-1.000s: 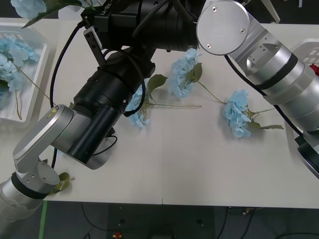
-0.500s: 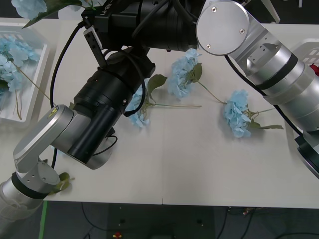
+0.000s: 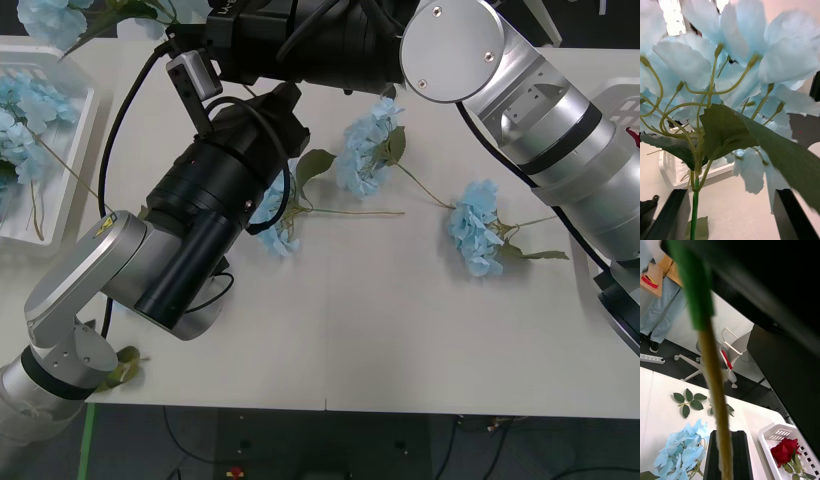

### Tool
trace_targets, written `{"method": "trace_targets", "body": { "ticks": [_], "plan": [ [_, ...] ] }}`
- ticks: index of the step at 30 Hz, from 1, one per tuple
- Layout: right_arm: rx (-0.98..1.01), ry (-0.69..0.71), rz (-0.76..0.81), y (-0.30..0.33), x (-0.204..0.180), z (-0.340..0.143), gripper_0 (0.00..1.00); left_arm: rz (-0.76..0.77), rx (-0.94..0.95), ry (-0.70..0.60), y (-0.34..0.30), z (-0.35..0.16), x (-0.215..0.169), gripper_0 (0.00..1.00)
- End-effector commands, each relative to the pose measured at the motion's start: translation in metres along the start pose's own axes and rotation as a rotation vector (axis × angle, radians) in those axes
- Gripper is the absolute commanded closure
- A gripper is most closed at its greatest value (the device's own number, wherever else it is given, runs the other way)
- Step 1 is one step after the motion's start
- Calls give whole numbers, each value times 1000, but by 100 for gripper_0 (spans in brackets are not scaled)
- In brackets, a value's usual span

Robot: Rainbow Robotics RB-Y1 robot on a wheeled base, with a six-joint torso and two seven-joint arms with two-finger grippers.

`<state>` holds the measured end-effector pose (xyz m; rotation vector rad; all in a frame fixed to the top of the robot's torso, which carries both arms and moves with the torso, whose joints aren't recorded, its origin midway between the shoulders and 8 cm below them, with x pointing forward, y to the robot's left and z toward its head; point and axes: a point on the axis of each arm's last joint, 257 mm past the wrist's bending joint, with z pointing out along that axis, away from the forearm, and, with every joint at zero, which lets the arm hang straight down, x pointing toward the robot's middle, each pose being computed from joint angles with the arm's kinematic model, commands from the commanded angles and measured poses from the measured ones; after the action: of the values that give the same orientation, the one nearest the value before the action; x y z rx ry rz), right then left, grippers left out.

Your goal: Place the red flowers into the right box and the blue flowers into the left box. If a person shows an open palm, hand one flower to the person first, then continue sorting.

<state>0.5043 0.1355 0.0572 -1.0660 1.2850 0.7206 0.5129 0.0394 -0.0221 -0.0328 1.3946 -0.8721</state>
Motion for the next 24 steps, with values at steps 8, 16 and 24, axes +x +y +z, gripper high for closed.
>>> {"method": "trace_targets", "body": {
  "ticks": [8, 16, 24],
  "plan": [
    [-66, 61, -15, 13, 1, -18, 10, 31, 41, -30, 12, -29, -14, 100],
    [-50, 368, -174, -30, 49, -90, 10, 97, -64, -21, 71, -74, -42, 100],
    [-35, 667, -308, -68, 95, -178, 9, 134, -204, 56, 159, -127, -89, 100]
  ]
}}
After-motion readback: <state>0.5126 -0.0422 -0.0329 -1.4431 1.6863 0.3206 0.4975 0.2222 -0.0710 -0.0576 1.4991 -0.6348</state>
